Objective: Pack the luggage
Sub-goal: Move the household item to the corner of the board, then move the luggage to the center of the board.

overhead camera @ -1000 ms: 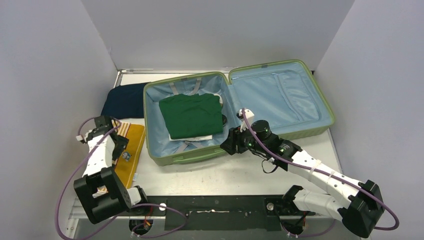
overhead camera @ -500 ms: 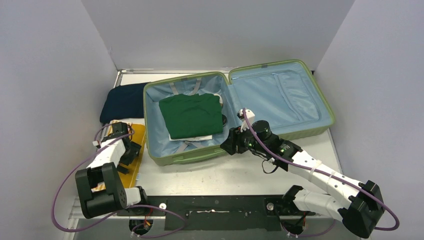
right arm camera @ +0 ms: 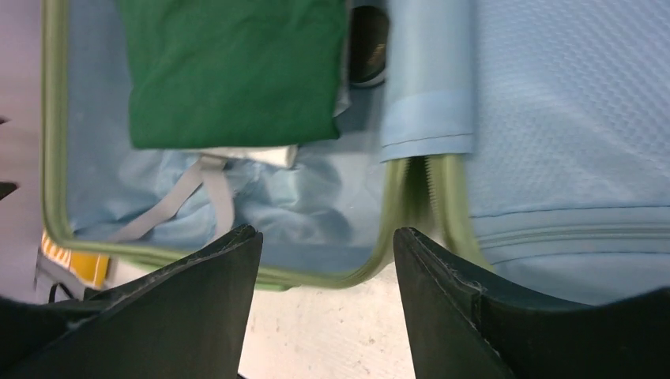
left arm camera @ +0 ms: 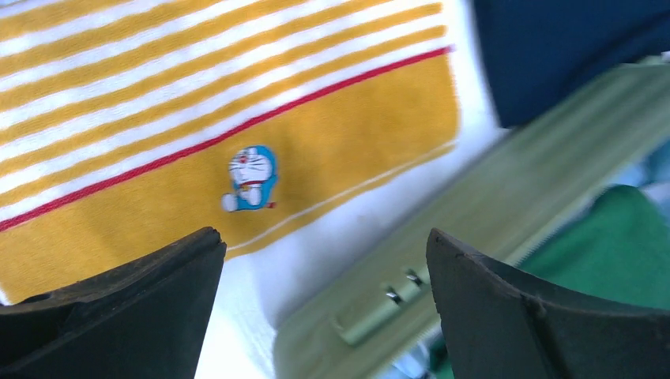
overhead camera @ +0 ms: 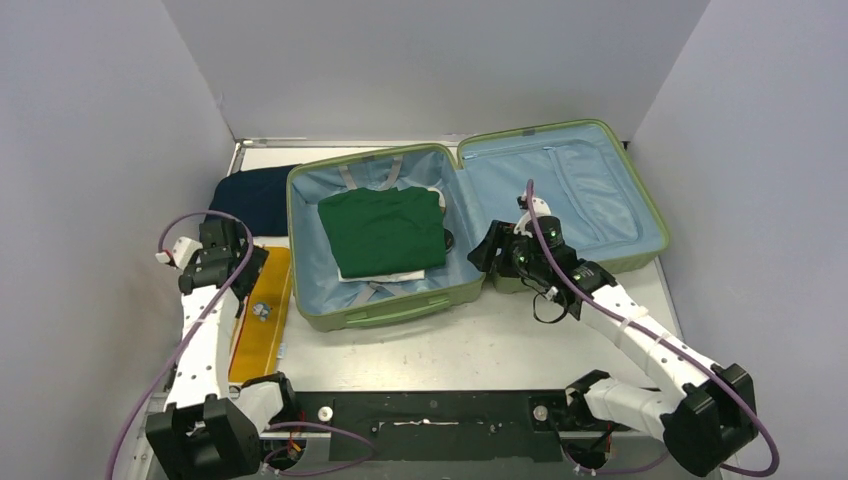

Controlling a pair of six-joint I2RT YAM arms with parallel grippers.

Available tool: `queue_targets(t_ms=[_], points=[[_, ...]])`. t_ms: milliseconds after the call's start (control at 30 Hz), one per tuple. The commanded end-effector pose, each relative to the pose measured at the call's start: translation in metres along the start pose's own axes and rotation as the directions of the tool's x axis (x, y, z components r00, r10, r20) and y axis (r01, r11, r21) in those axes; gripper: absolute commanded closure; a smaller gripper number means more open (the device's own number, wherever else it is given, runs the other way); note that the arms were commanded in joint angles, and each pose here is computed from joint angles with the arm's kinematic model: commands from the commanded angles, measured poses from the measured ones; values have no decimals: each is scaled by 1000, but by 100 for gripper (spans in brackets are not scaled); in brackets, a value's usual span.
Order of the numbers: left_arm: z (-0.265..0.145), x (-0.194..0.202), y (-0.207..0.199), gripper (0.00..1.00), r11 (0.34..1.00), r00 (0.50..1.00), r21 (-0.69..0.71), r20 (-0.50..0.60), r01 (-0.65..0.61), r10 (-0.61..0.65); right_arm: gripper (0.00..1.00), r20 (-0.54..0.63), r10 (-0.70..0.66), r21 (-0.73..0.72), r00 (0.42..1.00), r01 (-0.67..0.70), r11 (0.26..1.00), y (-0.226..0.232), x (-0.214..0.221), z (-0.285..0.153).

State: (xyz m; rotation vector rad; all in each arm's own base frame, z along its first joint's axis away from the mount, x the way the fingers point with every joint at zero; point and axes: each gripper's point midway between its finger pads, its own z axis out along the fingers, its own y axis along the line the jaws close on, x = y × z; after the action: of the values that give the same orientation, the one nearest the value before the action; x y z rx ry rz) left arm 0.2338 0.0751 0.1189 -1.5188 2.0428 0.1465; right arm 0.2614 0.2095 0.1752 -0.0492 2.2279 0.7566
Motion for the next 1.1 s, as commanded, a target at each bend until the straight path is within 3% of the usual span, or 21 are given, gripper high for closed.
queue_targets(t_ms=[0, 233, 367, 500, 700, 967, 1067], points=[[-25, -6, -34, 3, 986, 1000, 167, -6, 1, 0, 37, 18, 141, 58, 990, -142, 988, -11, -13, 11], [-38, 66, -105, 7, 873, 960, 448, -98, -193, 263, 39, 5, 193, 105, 981, -193, 976, -24, -8, 34], [-29, 97, -122, 13, 837, 918, 469, -122, -283, 378, 44, -6, 214, 141, 977, -211, 967, -35, 2, 44], [-14, 103, -136, 22, 826, 905, 470, -121, -310, 409, 55, -3, 253, 157, 967, -249, 956, -42, 10, 53], [-4, 106, -175, 45, 786, 884, 518, -110, -339, 454, 75, 1, 295, 149, 955, -292, 945, -38, 18, 58], [-8, 104, -238, 65, 708, 860, 610, -81, -357, 504, 79, 9, 306, 170, 952, -303, 938, -39, 13, 67], [-6, 103, -253, 68, 699, 858, 621, -81, -355, 507, 80, 7, 308, 181, 952, -304, 935, -39, 11, 74]])
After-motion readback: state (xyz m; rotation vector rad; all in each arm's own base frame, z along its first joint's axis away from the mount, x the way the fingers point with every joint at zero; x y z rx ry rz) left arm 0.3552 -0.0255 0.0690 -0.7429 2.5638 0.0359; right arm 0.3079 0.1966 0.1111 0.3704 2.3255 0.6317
